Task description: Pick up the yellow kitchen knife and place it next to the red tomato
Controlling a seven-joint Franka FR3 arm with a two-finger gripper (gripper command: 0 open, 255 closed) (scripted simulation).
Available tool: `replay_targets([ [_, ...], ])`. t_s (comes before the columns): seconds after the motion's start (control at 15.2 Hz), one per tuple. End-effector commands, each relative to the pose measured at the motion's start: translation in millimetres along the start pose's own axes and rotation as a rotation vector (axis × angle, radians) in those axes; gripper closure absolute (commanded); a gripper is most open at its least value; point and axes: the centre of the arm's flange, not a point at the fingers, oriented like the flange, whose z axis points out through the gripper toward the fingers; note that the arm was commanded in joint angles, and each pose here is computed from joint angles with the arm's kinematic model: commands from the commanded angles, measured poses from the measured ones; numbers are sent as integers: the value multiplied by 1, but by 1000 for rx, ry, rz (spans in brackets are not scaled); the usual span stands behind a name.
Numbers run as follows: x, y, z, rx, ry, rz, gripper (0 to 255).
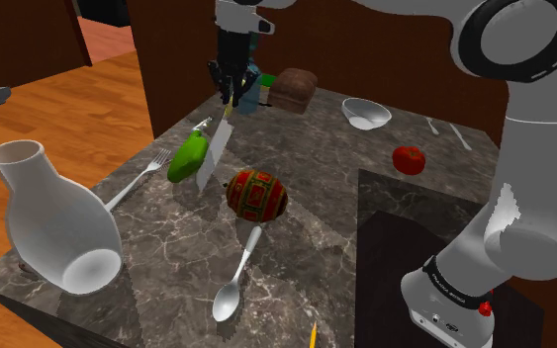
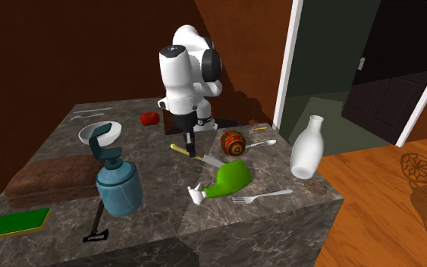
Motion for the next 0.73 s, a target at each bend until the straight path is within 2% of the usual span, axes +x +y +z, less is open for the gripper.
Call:
replay_targets([
  [0.0, 18, 21, -1, 0, 0, 0, 255],
  [0.66, 101, 123, -6, 0, 0, 0, 255],
])
